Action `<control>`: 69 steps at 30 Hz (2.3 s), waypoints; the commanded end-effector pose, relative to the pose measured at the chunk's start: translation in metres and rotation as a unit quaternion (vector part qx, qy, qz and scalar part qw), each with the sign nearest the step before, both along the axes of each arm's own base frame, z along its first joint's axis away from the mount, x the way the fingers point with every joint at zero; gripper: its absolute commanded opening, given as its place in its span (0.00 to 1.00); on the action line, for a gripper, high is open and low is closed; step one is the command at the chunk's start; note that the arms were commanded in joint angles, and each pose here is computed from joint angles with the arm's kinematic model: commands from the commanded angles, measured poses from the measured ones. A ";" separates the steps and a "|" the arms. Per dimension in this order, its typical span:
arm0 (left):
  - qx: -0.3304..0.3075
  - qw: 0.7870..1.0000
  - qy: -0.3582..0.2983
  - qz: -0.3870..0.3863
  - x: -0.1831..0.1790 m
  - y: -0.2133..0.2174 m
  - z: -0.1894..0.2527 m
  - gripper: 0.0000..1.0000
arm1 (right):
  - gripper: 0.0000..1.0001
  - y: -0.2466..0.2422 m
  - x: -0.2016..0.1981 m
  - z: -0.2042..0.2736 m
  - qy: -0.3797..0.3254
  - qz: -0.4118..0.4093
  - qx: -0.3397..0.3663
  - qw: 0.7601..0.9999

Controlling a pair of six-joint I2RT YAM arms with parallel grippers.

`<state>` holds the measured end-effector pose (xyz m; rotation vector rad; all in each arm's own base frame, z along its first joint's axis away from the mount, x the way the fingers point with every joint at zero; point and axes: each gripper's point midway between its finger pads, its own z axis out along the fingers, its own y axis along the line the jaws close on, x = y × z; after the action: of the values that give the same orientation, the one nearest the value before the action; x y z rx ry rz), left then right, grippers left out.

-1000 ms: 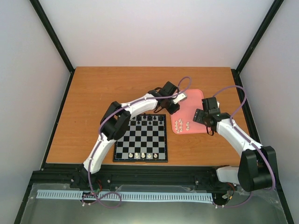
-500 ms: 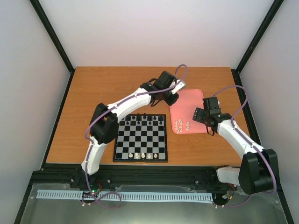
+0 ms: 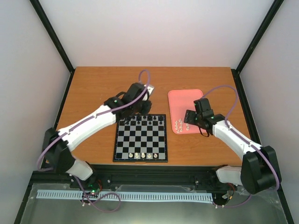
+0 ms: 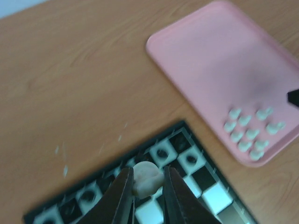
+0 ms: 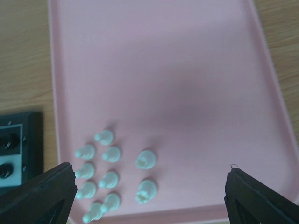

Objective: Set up the chess pieces on the board
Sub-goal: Place the chess piece on the chessboard.

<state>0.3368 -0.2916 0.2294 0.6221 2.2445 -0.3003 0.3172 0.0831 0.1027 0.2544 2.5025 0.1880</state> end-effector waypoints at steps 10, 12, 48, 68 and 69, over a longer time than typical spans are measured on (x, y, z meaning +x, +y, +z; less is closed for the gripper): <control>-0.007 0.987 0.038 0.155 -0.067 0.103 -0.017 0.01 | 1.00 0.022 0.003 0.022 -0.028 0.025 -0.024 0.999; -0.010 0.985 0.051 0.164 -0.076 0.110 -0.026 0.01 | 1.00 0.023 0.003 0.021 -0.028 0.025 -0.021 0.999; -0.044 0.961 0.156 0.226 -0.175 0.130 -0.133 0.01 | 1.00 0.051 0.003 -0.003 -0.003 0.071 -0.064 0.995; -0.034 0.958 0.182 0.219 -0.196 0.129 -0.154 0.01 | 1.00 0.056 -0.002 -0.012 0.008 0.080 -0.093 0.992; -0.034 0.957 0.186 0.218 -0.197 0.128 -0.156 0.01 | 1.00 0.056 -0.002 -0.011 0.007 0.078 -0.094 0.992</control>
<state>0.1461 -0.1596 0.0752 0.0205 2.6130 -0.2660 0.3095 0.1394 0.0820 -0.0222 2.5690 0.0395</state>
